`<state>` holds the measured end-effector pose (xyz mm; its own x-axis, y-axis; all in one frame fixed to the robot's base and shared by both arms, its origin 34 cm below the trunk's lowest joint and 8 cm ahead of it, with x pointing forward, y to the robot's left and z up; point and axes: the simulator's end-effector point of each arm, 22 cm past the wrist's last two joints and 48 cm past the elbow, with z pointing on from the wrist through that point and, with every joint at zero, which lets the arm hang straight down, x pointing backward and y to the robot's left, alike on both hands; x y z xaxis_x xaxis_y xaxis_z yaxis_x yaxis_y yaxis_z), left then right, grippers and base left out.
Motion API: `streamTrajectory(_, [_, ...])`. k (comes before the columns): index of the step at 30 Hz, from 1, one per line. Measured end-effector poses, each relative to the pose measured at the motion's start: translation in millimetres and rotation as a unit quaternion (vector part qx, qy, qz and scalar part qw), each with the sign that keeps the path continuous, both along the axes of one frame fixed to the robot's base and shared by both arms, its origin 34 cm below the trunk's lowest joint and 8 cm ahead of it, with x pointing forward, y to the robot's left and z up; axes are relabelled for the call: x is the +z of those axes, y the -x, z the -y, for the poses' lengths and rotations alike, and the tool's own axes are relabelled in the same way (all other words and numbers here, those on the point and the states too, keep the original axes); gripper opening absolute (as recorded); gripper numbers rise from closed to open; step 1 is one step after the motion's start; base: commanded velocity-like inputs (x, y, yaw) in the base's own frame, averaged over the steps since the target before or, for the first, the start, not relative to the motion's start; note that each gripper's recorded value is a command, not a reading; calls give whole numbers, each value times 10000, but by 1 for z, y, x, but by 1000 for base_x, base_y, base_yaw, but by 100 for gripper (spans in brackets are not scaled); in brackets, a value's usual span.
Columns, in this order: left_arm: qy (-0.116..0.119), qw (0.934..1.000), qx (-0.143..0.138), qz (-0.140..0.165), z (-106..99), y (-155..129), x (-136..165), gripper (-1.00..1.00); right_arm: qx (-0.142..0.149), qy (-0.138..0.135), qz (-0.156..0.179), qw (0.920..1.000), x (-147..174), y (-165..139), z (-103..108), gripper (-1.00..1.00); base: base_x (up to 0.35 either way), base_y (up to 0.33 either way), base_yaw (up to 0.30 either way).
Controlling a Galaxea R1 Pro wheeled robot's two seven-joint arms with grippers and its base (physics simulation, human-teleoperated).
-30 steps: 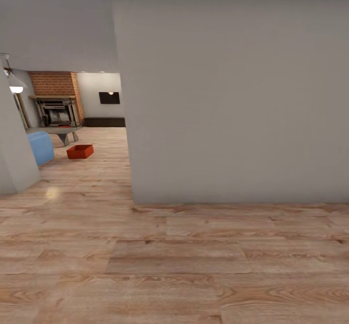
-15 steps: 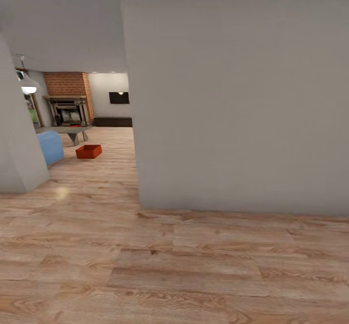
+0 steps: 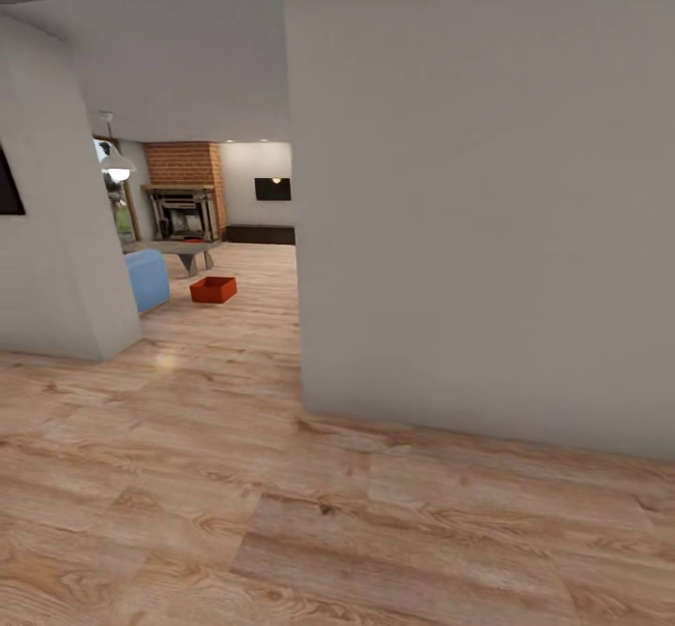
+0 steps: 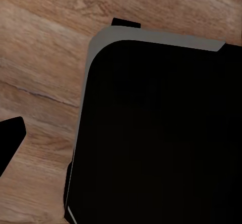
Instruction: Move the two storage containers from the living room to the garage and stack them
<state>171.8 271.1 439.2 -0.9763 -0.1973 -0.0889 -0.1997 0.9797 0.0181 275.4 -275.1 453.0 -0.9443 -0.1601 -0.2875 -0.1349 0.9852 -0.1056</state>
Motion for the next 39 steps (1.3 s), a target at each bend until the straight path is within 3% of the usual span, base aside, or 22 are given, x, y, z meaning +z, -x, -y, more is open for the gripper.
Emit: streamTrajectory(39, [0, 10000, -3, 38, 0, -3, 0, 100, -9, -2, 45, 10000, 1, -3, 0, 100, 323, 0, 268])
